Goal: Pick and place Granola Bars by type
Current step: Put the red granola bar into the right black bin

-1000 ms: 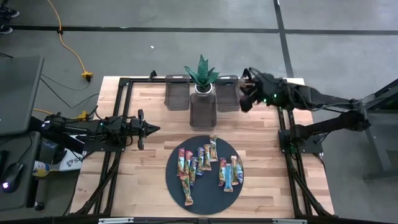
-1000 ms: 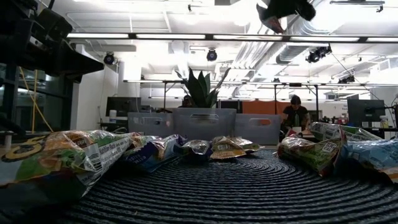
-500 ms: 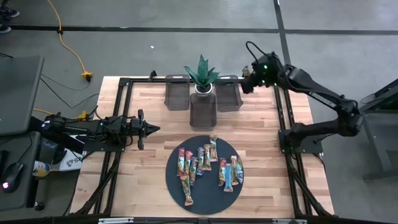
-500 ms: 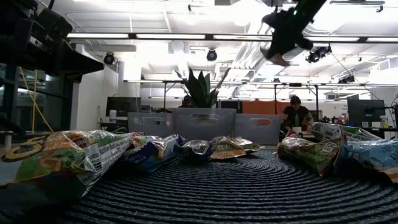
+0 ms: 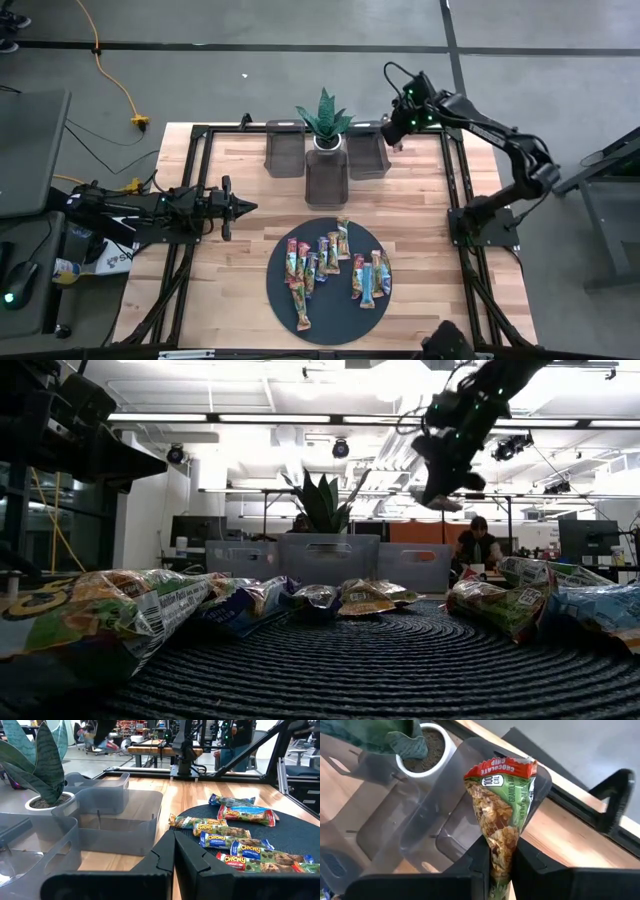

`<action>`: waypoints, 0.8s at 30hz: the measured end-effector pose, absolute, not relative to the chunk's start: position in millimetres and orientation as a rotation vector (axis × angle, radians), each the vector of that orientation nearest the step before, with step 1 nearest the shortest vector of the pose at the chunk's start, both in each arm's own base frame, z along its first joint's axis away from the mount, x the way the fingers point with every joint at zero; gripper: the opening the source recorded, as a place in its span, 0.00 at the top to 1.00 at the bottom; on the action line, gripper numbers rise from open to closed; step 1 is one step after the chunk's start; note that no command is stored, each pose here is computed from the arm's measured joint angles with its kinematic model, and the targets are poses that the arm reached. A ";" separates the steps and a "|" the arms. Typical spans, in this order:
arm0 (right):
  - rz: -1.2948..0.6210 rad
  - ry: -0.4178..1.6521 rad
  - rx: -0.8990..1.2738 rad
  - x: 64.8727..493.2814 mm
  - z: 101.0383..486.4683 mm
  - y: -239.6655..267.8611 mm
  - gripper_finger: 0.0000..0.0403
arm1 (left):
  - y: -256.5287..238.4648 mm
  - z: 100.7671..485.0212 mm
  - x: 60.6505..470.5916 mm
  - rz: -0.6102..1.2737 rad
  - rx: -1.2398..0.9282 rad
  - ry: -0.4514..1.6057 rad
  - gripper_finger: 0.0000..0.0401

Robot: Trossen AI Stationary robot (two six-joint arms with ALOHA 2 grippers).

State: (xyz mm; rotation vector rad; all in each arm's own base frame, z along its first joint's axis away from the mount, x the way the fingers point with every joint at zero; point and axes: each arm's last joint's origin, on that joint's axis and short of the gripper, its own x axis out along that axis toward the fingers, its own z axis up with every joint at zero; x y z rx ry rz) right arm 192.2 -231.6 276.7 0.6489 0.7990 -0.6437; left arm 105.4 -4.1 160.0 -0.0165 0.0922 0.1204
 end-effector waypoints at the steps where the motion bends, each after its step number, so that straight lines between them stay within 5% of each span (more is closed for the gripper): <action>1: -0.628 0.794 0.665 192.3 273.5 -235.3 0.90 | -4.1 159.9 105.4 0.121 -0.017 0.093 1.00; 24: -0.512 0.738 0.843 214.2 223.4 -271.0 0.91 | -4.1 159.9 105.4 0.121 -0.017 0.093 1.00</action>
